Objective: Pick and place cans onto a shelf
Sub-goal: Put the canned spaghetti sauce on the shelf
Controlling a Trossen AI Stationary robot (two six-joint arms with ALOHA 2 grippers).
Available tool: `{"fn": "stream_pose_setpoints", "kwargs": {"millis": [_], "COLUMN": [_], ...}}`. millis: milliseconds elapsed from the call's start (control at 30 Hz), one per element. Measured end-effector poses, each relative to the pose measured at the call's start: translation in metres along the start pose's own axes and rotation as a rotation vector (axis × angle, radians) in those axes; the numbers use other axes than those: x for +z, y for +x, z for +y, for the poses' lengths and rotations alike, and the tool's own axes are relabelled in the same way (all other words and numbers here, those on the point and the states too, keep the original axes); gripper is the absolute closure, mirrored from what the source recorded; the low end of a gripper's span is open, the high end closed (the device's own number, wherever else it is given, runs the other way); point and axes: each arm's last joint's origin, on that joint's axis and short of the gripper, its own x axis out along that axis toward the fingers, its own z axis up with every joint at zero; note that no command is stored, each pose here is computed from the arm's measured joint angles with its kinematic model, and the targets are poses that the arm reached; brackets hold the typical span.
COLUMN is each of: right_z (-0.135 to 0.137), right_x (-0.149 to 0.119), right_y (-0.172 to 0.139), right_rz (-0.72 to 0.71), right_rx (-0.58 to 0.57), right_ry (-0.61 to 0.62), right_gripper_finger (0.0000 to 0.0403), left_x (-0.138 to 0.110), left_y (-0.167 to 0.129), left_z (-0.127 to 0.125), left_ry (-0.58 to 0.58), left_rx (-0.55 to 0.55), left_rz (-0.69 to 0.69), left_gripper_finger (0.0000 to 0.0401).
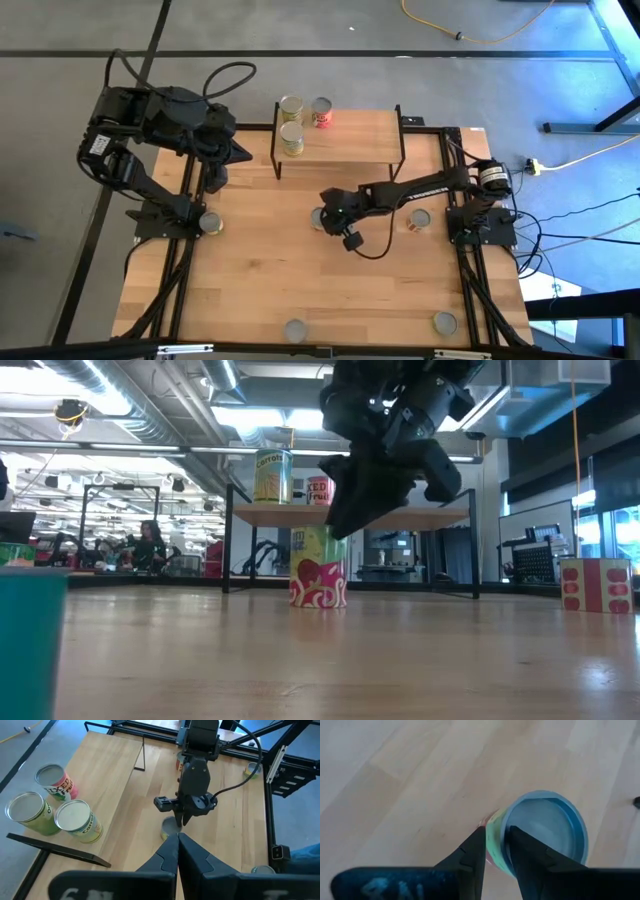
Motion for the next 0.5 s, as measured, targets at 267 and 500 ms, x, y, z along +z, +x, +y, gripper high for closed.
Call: {"fn": "stream_pose_setpoints", "kwargs": {"millis": [267, 500], "right_z": [-0.0080, -0.0084], "right_x": [-0.0040, -0.0039], "right_y": [0.0076, 0.0096], "right_rz": [-0.003, -0.011], "right_rx": [-0.018, -0.017], "right_ry": [0.043, 0.081], "right_gripper_finger": [0.0355, 0.0391], "left_x": [0.0000, 0.0000], "left_y": [0.0000, 0.0000], "left_z": [-0.0001, -0.0001], "left_ry": [0.000, 0.000], "left_rx": [-0.007, -0.007], "left_rz": [0.002, 0.002], "left_gripper_finger": [0.0401, 0.0401]}}
